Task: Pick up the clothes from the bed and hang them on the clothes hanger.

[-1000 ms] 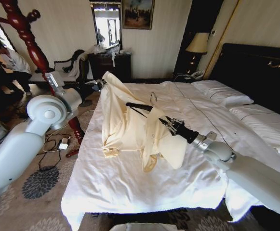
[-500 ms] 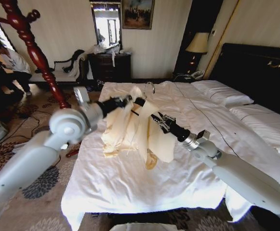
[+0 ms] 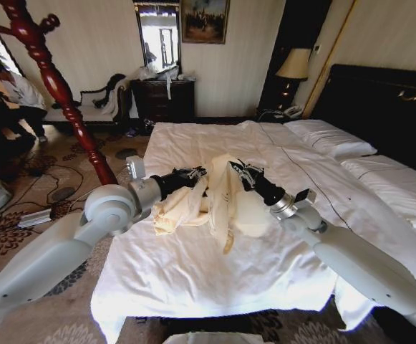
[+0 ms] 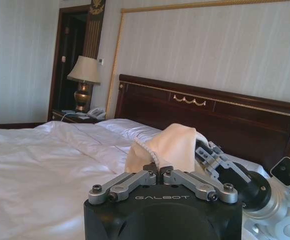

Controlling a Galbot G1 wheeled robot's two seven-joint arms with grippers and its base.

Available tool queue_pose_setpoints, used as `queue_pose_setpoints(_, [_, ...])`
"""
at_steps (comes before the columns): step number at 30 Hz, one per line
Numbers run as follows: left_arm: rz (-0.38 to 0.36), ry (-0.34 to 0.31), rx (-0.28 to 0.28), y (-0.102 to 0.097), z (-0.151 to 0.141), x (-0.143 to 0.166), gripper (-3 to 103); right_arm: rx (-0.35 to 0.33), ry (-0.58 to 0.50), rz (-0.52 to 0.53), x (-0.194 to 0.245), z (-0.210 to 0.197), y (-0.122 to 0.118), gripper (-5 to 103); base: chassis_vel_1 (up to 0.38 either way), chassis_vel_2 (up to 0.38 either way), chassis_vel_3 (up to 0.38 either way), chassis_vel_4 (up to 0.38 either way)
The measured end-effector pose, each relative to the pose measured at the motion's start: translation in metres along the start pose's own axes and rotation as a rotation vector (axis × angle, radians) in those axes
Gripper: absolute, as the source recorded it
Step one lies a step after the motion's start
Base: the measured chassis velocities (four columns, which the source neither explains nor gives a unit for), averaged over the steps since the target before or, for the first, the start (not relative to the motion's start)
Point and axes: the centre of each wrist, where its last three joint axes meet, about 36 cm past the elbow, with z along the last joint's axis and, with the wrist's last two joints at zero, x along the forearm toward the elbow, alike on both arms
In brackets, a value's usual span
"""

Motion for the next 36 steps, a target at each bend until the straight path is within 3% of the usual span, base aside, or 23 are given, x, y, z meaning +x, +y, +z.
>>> queue_pose_setpoints(10, [-0.043, 0.041, 0.002, 0.008, 0.023, -0.008, 1, -0.003, 0.053, 0.004, 0.013, 0.005, 0.003, 0, 0.000, 0.000, 0.000, 0.000])
queue_pose_setpoints(15, [-0.070, 0.110, -0.013, 0.015, 0.055, -0.024, 1, -0.021, 0.108, 0.045, 0.024, 0.017, 0.008, 0, 0.000, 0.000, 0.000, 0.000])
queue_pose_setpoints(19, [-0.091, 0.150, -0.093, 0.025, 0.092, -0.050, 1, -0.046, 0.176, 0.125, 0.038, 0.041, 0.010, 0, 0.000, 0.000, 0.000, 0.000])
queue_pose_setpoints(21, [-0.087, 0.163, -0.100, 0.026, 0.103, -0.059, 1, -0.056, 0.196, 0.158, 0.042, 0.049, 0.010, 0, 0.000, 0.000, 0.000, 0.000])
queue_pose_setpoints(29, [-0.027, 0.225, -0.090, 0.011, 0.154, -0.102, 1, -0.131, 0.304, 0.379, 0.066, 0.087, 0.031, 0, 0.000, 0.000, 0.000, 0.000])
queue_pose_setpoints(35, [-0.013, 0.310, -0.079, -0.004, 0.193, -0.108, 1, -0.077, 0.428, 0.519, 0.086, 0.100, 0.052, 0, 0.000, 0.000, 0.000, 0.000])
queue_pose_setpoints(36, [-0.032, 0.340, -0.077, -0.005, 0.203, -0.108, 1, -0.082, 0.459, 0.553, 0.092, 0.102, 0.058, 6, 0.000, 0.000, 0.000, 0.000])
